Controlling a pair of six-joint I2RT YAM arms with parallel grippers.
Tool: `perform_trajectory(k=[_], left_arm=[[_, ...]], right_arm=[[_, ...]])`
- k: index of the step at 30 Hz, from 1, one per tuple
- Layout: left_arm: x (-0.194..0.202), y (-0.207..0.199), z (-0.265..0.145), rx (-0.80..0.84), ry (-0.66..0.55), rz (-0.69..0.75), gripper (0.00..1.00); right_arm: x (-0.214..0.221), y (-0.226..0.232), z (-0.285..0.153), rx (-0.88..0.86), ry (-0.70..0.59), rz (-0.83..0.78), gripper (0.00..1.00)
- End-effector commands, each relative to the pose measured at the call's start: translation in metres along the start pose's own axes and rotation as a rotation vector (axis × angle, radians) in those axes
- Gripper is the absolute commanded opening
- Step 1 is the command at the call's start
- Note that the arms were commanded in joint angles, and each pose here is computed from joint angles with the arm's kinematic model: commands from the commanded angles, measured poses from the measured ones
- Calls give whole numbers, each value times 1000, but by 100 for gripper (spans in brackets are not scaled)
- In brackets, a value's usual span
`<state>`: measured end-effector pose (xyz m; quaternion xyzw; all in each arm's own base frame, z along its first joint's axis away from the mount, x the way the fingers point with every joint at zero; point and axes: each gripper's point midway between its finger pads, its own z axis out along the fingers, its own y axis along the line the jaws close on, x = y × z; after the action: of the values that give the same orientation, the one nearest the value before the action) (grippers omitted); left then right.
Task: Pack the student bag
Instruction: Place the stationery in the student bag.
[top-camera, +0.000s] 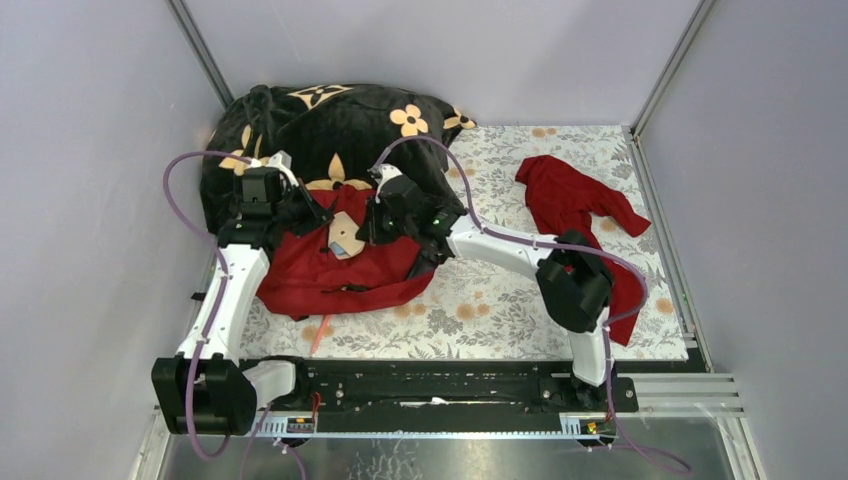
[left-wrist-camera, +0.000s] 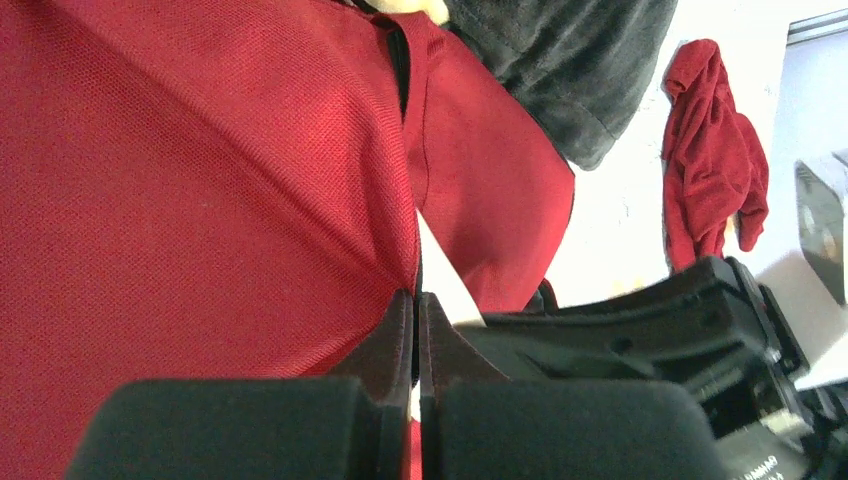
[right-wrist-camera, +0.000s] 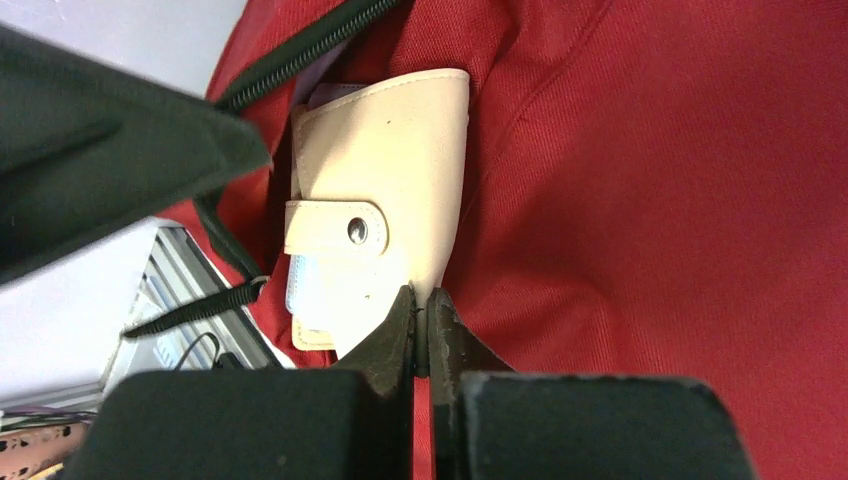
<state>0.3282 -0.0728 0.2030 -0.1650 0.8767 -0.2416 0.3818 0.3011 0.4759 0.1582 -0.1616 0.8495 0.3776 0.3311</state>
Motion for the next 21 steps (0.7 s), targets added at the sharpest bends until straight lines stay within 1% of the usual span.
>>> perform_trajectory(k=[1, 5, 8, 11, 18, 21], left_arm=[[-2, -17, -8, 88, -12, 7, 0], [3, -12, -8, 75, -8, 15, 0], [6, -8, -5, 63, 0, 18, 0], [8, -5, -2, 52, 10, 12, 0], [7, 3, -5, 2, -1, 23, 0], [5, 5, -8, -13, -2, 28, 0]], right_arm=[[-45, 29, 16, -109, -77, 21, 0], [-63, 26, 26, -119, -95, 56, 0], [-78, 23, 27, -124, -134, 86, 0], [-83, 33, 28, -175, -129, 110, 0], [-87, 56, 6, -301, -154, 167, 0], [-87, 61, -2, -323, -156, 190, 0]])
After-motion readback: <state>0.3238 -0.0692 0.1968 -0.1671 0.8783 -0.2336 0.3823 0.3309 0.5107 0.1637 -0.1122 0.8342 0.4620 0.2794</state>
